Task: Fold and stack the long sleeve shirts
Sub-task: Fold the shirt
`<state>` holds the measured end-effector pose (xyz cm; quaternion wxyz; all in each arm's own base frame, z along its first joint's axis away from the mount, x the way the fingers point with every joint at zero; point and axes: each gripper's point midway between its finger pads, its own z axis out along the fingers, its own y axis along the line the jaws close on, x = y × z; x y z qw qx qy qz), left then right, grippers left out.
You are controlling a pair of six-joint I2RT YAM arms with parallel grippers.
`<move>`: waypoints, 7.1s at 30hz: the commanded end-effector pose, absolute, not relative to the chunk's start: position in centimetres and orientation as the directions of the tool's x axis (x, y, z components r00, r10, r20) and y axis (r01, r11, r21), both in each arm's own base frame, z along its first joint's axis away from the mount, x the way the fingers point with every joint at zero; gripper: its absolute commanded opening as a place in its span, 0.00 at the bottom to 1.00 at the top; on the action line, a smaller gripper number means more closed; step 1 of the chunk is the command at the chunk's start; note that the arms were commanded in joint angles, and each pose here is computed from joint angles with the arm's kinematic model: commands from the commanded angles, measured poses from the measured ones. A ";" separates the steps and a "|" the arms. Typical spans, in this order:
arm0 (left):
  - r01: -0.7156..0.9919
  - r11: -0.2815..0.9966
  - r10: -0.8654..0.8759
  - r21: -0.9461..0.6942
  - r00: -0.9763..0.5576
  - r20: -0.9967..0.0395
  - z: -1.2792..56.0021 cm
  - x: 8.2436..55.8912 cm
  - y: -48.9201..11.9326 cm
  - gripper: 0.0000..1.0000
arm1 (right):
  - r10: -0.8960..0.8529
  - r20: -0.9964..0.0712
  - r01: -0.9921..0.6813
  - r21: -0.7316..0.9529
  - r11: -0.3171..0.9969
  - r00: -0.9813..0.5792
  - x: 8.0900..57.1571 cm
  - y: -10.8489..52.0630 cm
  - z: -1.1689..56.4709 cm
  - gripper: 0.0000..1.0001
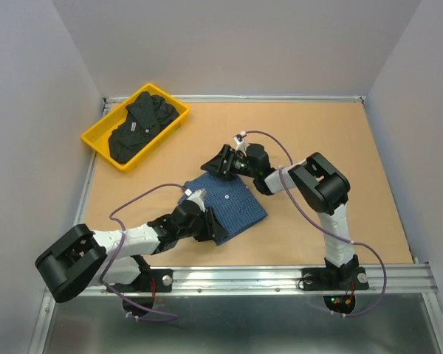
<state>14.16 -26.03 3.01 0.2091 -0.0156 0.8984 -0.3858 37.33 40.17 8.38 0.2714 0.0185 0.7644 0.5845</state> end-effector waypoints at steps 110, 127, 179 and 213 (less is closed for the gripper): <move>0.062 0.980 -0.083 -0.189 -0.733 -0.675 5.0 39.3 -21.8 0.41 | -0.081 -0.432 -0.396 0.717 0.573 -0.898 14.5 36.0 4.8 0.39; -0.220 0.909 -0.414 -0.353 -0.557 -0.720 15.0 32.1 -14.6 0.84 | -0.022 -0.721 -0.417 0.375 0.828 -0.693 25.3 28.5 11.3 0.74; -0.217 0.961 -0.270 -0.172 -0.603 -0.750 12.7 35.3 -9.6 0.89 | 0.176 -0.627 -0.257 0.536 0.804 -0.759 26.1 26.5 9.4 0.80; 0.603 0.699 0.696 0.386 -0.450 -0.560 3.9 21.4 -32.4 0.73 | 0.490 -0.724 0.102 0.509 0.855 -0.485 27.2 11.1 14.9 1.00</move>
